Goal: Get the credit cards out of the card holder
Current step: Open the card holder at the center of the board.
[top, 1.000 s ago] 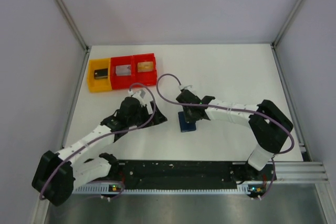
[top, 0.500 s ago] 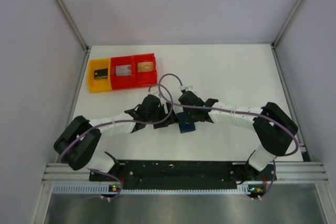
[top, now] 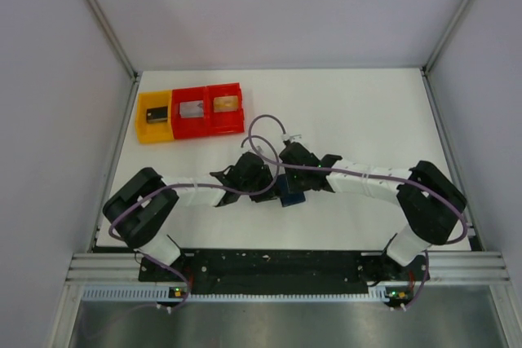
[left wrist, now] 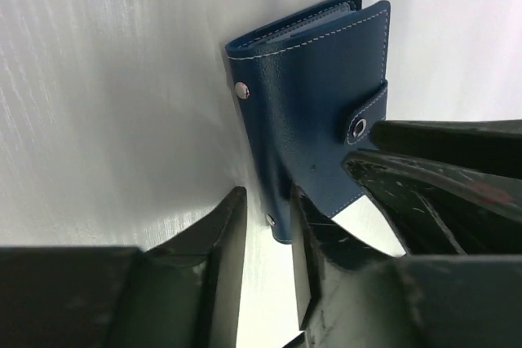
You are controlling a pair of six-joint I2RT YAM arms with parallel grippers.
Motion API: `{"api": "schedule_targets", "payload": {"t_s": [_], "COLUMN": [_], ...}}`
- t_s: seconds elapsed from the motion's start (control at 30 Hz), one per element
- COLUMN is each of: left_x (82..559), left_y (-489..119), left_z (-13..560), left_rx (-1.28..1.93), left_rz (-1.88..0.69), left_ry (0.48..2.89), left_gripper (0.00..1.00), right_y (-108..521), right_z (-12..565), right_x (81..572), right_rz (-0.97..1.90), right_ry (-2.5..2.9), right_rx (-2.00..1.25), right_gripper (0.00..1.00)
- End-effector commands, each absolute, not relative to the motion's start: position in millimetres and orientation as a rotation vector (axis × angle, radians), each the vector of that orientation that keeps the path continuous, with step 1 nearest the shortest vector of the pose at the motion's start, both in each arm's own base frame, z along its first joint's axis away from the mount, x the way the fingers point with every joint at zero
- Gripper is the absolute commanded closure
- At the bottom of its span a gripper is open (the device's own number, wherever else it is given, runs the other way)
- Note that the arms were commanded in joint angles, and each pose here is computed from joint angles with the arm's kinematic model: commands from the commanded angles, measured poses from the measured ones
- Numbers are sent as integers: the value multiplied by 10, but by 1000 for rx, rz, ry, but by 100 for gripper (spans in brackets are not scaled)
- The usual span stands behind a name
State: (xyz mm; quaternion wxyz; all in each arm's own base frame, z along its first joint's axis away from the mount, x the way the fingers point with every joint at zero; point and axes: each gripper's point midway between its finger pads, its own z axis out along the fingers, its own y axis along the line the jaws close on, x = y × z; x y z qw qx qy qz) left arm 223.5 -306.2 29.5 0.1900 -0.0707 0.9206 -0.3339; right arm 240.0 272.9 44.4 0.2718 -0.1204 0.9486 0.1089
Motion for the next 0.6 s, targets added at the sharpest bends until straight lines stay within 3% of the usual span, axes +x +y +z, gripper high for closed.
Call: {"api": "schedule_targets", "payload": {"t_s": [0.0,0.1,0.2,0.57], "left_x": [2286,2274,2250,2202], "left_y": [-2985,-2987,-2985,-2992], "left_z": [167,132,97,124], "left_rx": [-252,-258,-265,-279], "left_rz": [-849,-842,-835,-851], "left_ry": [2589,2598,2609,2602], "left_gripper": [75,90,99,100], "right_y": [2645,2608,2617,2647], "right_z": [705,745,708,452], "right_x": [2456,2489,2495,2515], "right_rz": [247,215,200,115], "right_ry": [2476,2459,2466,2496], "right_rx": [-314,-314,-328,-339], "right_gripper": [68,62,54,54]}}
